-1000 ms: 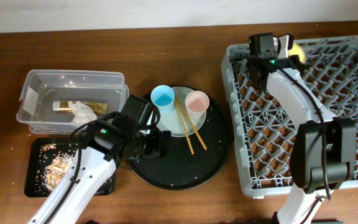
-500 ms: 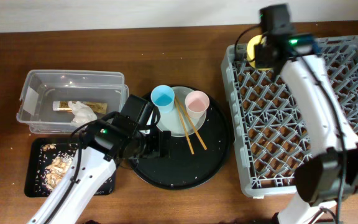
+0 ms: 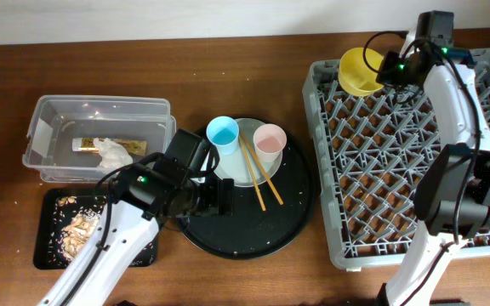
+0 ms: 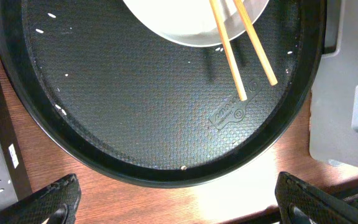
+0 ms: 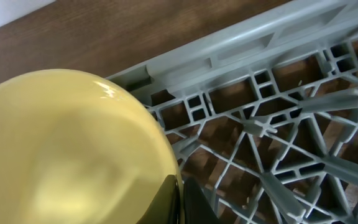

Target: Sort waste into correct bins and load items into the dishwasher rack

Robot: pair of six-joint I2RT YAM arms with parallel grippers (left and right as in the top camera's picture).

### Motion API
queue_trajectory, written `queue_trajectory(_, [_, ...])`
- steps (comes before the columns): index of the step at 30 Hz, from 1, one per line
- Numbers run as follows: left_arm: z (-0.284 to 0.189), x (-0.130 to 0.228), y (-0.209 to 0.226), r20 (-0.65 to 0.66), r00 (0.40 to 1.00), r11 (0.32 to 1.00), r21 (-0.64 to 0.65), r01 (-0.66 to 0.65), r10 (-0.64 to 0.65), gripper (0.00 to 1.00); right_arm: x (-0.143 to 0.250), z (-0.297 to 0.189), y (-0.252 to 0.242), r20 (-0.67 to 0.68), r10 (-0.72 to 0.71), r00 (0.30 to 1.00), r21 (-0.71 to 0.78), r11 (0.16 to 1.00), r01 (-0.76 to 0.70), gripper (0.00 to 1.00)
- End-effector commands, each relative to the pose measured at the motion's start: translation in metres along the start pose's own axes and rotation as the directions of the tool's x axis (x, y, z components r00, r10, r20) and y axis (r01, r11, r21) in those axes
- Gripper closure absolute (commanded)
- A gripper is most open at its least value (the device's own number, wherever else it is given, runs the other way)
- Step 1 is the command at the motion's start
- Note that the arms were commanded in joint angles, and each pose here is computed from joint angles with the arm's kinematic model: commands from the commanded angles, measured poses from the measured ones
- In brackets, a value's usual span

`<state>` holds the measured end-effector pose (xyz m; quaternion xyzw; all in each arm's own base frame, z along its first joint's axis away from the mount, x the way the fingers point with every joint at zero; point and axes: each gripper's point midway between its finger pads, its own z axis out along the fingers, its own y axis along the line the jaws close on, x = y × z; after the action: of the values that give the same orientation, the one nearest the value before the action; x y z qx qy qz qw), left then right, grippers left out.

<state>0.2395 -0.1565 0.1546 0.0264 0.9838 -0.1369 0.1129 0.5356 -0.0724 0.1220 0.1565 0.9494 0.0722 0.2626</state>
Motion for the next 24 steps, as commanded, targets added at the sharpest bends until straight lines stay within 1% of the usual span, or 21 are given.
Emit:
queue_trajectory(1, [-0.007,-0.005,-0.001,0.028,0.999,1.000,0.003,-0.016,0.016,0.01,-0.008,-0.020,-0.006,0.035,-0.039,0.999,0.064,0.997,0.036,0.96])
queue_trajectory(2, [-0.007,-0.005,-0.001,0.028,0.999,1.000,0.003,-0.016,0.016,0.01,-0.022,-0.049,-0.018,0.095,-0.065,0.993,0.169,0.985,0.048,0.96])
queue_trajectory(3, [-0.007,-0.005,-0.001,0.028,0.999,1.000,0.003,-0.016,0.016,0.01,-0.033,-0.089,-0.038,0.150,-0.111,0.983,0.320,0.946,0.058,0.96])
queue_trajectory(4, [-0.007,-0.005,-0.001,0.028,0.999,1.000,0.003,-0.016,0.016,0.01,-0.035,-0.130,-0.069,0.152,-0.167,0.974,0.536,0.842,0.061,0.96])
queue_trajectory(5, [-0.007,-0.005,-0.001,0.028,0.999,1.000,0.003,-0.016,0.016,0.01,-0.032,-0.153,-0.091,0.107,-0.205,0.973,0.690,0.720,0.076,0.96])
queue_trajectory(6, [-0.007,-0.005,-0.001,0.028,0.999,1.000,0.003,-0.016,0.016,0.01,-0.021,-0.161,-0.096,0.063,-0.199,0.978,0.750,0.656,0.085,0.96])
queue_trajectory(7, [-0.007,-0.005,-0.001,0.028,0.999,1.000,0.003,-0.016,0.016,0.01,-0.016,-0.162,-0.093,0.026,-0.212,0.977,0.775,0.621,0.115,0.96])
queue_trajectory(8, [-0.007,-0.005,-0.001,0.028,0.999,1.000,0.003,-0.016,0.016,0.01,-0.012,-0.170,-0.090,-0.010,-0.252,0.968,0.843,0.518,0.143,0.96])
queue_trajectory(9, [-0.007,-0.005,-0.001,0.028,0.999,1.000,0.003,-0.016,0.016,0.01,-0.010,-0.172,-0.078,-0.065,-0.307,0.949,0.873,0.443,0.203,0.96])
queue_trajectory(11, [-0.007,-0.005,-0.001,0.028,0.999,1.000,0.003,-0.016,0.016,0.00,-0.004,-0.166,-0.051,-0.153,-0.389,0.908,0.877,0.370,0.306,0.96])
queue_trajectory(12, [-0.007,-0.005,-0.001,0.028,0.999,1.000,0.003,-0.016,0.016,0.01,-0.003,-0.167,-0.046,-0.201,-0.408,0.890,0.895,0.294,0.337,0.96])
queue_trajectory(13, [-0.007,-0.005,-0.001,0.028,0.999,1.000,0.003,-0.016,0.016,0.01,-0.003,-0.163,-0.049,-0.286,-0.418,0.862,0.892,0.212,0.399,0.96])
queue_trajectory(14, [-0.007,-0.005,-0.001,0.028,0.999,1.000,0.003,-0.016,0.016,0.01,-0.003,-0.162,-0.051,-0.324,-0.418,0.849,0.888,0.176,0.426,0.96])
queue_trajectory(15, [-0.007,-0.005,-0.001,0.028,0.999,1.000,0.003,-0.016,0.016,0.01,-0.004,-0.155,-0.052,-0.394,-0.422,0.816,0.869,0.119,0.481,0.96])
queue_trajectory(16, [-0.007,-0.005,-0.001,0.028,0.999,1.000,0.003,-0.016,0.016,0.01,-0.002,-0.146,-0.053,-0.447,-0.425,0.787,0.843,0.095,0.530,0.96])
queue_trajectory(17, [-0.007,-0.005,-0.001,0.028,0.999,1.000,0.003,-0.016,0.016,0.01,-0.001,-0.143,-0.053,-0.465,-0.423,0.778,0.833,0.088,0.546,0.96])
queue_trajectory(19, [-0.007,-0.005,-0.001,0.028,0.999,1.000,0.003,-0.016,0.016,0.01,0.008,-0.125,-0.050,-0.494,-0.434,0.753,0.801,0.110,0.588,0.96])
queue_trajectory(24, [-0.007,-0.005,-0.001,0.028,0.999,1.000,0.003,-0.016,0.016,0.01,0.045,-0.080,-0.046,-0.615,-0.437,0.656,0.710,0.055,0.702,0.96])
